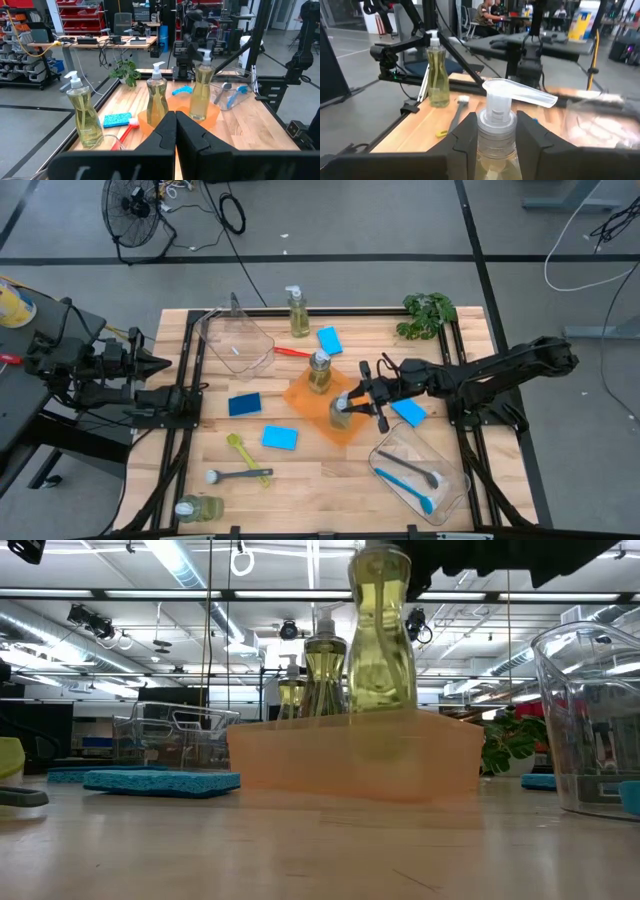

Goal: Pick & Place Kitchen Sink Supplies
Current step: Put the yellow dish soap into the orange bin

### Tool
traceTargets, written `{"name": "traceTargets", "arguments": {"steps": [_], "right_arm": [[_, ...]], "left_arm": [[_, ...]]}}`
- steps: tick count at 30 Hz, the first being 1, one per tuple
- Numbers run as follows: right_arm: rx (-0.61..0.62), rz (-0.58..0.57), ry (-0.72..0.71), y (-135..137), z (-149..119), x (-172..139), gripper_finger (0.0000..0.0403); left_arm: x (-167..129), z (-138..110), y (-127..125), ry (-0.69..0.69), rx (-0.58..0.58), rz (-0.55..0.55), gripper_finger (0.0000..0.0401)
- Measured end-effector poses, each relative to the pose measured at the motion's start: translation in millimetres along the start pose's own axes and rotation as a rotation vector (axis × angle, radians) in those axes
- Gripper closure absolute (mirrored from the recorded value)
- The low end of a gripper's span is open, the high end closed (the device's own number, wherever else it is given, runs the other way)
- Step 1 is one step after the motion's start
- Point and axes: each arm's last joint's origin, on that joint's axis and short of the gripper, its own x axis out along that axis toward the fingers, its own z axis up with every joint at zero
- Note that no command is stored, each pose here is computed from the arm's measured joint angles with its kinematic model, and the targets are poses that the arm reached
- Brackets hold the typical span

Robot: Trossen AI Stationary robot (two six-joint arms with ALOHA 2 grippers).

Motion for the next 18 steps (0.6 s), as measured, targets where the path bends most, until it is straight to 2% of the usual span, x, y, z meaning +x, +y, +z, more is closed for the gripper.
{"name": "traceTargets", "arguments": {"steps": [11,18], "right_arm": [[0.015,-0.025,-0.02,2.3,-20.1,-6.8,0.0309],[0.014,-0.026,-0.06,2.3,-17.4,-7.5,0.0309]], "left_arm": [[0.0,0.0,0.0,0.0,0.0,0.0,0.0398],[0.0,0.0,0.0,0.0,0.0,0.0,0.0398]]}}
